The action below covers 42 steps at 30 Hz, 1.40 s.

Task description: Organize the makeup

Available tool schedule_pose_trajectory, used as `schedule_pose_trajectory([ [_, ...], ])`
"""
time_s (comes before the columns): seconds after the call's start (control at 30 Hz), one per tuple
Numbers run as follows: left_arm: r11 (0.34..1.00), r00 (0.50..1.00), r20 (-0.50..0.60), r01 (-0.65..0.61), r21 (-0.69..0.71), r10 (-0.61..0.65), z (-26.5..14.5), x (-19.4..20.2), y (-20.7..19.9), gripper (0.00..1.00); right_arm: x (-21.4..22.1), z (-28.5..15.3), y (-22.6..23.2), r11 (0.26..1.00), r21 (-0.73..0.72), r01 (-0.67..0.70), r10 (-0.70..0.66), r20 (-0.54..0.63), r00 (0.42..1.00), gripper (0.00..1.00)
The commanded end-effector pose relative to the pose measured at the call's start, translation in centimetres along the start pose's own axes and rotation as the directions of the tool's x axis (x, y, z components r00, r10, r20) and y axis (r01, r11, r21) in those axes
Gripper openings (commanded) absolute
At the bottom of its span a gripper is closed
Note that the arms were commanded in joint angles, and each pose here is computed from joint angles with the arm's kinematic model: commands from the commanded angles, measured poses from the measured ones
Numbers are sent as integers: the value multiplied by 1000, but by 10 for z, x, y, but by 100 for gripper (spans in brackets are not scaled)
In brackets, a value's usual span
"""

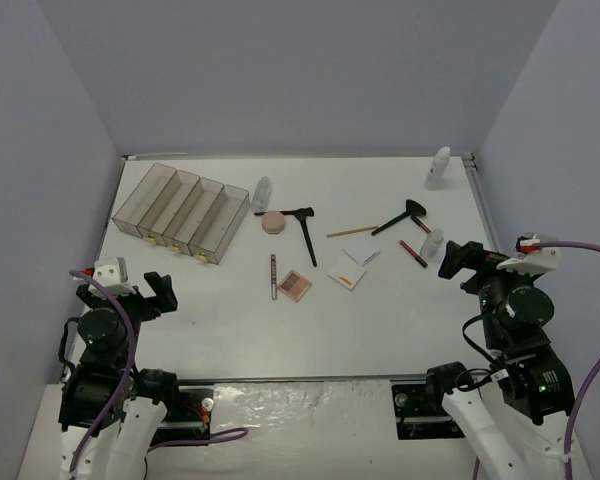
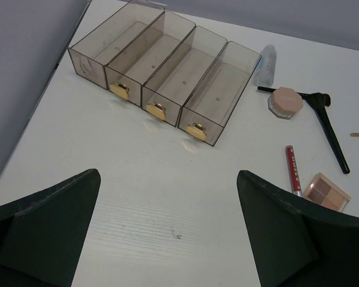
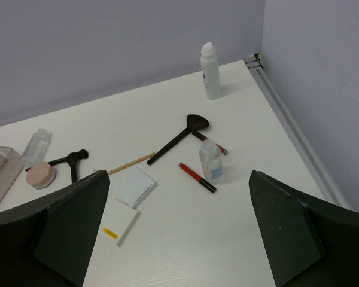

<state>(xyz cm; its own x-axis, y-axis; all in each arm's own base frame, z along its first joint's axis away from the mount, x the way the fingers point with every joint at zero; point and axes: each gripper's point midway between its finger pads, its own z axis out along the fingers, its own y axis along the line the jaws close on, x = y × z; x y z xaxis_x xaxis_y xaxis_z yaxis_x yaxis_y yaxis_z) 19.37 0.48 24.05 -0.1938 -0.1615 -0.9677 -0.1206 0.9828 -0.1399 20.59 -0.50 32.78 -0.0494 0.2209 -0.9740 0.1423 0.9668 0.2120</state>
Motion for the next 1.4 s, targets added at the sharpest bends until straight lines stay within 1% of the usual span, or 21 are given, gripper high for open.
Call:
schedule_pose_trajectory([
  [0.0,1000,998,56,-1,14,0,2,-17,-4,97,-22,-1,4,997,-8,-71,71,72,995,100],
  [0.1,1000,998,63,-1,14,0,1,-18,-3,97,-19,-3,9,994,-43,-96,99,79,992,100],
  [0.17,1000,998,61,-1,13,1,2,-17,-3,97,-7,2,18,991,-90,-96,102,65,993,100],
  [0.27,1000,998,62,0,17,-1,2,-18,-4,97,11,16,27,981,-118,-153,159,37,987,100],
  [0.33,1000,998,65,0,23,-1,1,-18,-5,97,20,27,31,969,-111,-222,225,15,974,100],
  [0.4,1000,998,66,0,23,-1,1,-18,-5,97,37,38,33,962,-100,-253,253,-12,967,100],
  [0.47,1000,998,69,0,28,-2,1,-18,-6,97,51,49,33,959,-73,-275,273,-32,961,100],
  [0.6,999,997,73,0,34,-2,0,-18,-7,97,73,67,24,953,-6,-303,303,-24,953,100],
  [0.7,999,997,75,-1,37,-1,0,-19,-7,97,90,72,14,957,34,-289,290,-20,957,100],
  [0.9,999,997,77,-3,36,0,-1,-19,-7,97,108,71,-12,959,140,-245,246,10,969,100],
  [1.13,999,997,77,0,36,-2,-1,-19,-7,97,116,69,-28,955,211,-209,210,20,978,100],
  [1.37,999,997,75,-2,37,-1,0,-19,-7,97,112,65,-37,947,250,-200,196,41,980,100],
])
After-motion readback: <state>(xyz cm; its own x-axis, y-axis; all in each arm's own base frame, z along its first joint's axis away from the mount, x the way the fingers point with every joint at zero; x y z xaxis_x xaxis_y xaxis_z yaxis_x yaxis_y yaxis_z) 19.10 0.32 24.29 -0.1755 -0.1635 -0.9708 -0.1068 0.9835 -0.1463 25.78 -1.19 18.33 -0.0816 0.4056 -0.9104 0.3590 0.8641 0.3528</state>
